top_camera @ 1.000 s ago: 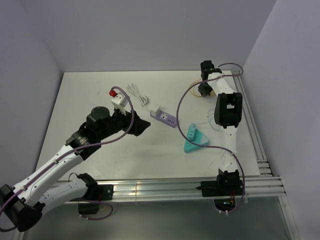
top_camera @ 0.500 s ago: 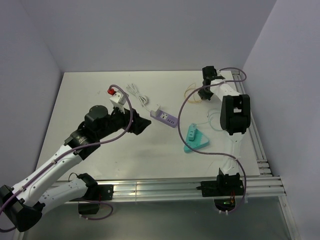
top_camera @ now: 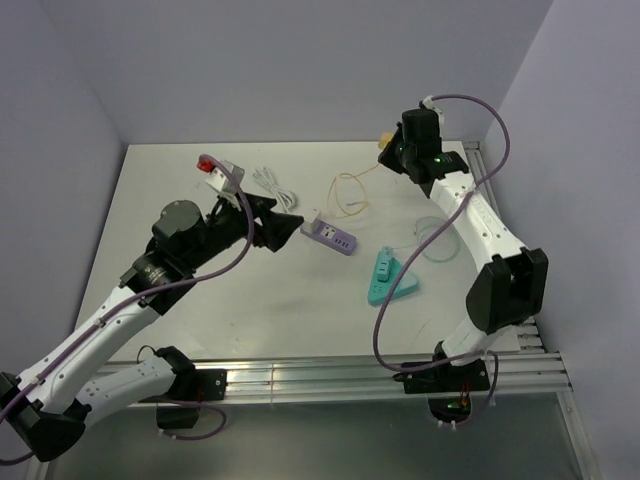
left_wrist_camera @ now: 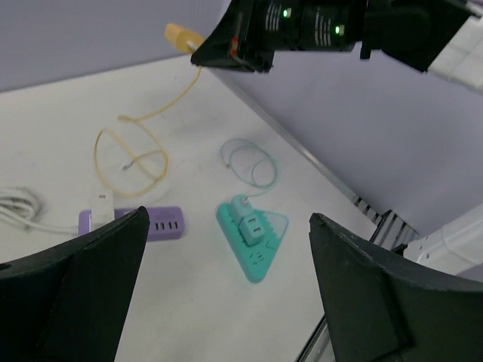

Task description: Insert the plug

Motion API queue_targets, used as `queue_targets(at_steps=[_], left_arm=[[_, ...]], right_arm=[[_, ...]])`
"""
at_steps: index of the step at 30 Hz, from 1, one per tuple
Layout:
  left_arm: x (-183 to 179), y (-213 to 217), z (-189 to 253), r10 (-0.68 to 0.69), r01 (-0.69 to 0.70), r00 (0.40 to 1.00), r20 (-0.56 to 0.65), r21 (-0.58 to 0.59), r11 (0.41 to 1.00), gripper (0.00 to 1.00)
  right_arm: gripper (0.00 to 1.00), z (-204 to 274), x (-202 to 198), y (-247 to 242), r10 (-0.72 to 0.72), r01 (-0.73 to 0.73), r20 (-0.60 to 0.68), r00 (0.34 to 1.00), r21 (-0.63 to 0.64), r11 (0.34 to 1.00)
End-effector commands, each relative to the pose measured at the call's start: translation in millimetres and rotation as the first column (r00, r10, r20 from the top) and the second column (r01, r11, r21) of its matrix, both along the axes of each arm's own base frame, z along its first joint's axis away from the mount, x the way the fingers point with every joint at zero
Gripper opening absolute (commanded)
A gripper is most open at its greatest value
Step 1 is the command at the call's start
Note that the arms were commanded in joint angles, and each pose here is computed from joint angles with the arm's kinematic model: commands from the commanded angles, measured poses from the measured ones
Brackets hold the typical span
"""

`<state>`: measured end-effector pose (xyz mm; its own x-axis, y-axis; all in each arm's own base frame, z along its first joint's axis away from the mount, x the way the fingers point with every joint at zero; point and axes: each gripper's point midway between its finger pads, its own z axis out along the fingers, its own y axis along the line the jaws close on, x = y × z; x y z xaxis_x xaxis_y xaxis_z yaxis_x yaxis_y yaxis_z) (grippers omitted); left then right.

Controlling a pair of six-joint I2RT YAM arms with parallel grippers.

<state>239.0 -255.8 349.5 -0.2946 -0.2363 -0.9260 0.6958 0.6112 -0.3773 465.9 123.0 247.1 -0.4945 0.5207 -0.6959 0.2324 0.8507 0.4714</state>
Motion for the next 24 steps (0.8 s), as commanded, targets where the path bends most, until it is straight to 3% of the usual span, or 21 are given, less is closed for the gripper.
queue_targets(at_steps=[1,7,13,17,24], left_arm=[[-6,1,49,-0.025,0.028,0.996,0.091,-0.032,0.999,0.93],[-8,5,75,-0.008,0.012,0.997,0.08,-0.057,0.998,0.98],[-7,-9,66,-0.043,0.029,0.993,-0.108,-0.128,0.991,0.98],[-15,-23,52,-0.123,0.079,0.968,-0.219,-0.2,0.977,0.98],[-13,-29,43,-0.155,0.071,0.949,-0.275,-0.292,0.954,0.98]], right_arm=[[0.0,34,-27,33,0.228,-0.228,0.095,0.969,-0.02,0.974],[0.0,90,-105,76,0.537,-0.533,0.342,0.771,-0.117,0.838],[0.0,105,-171,106,0.698,-0.659,0.458,0.55,-0.275,0.7],[0.0,101,-196,111,0.699,-0.652,0.511,0.501,-0.309,0.693],[0.0,107,-226,116,0.665,-0.625,0.602,0.443,-0.324,0.71]])
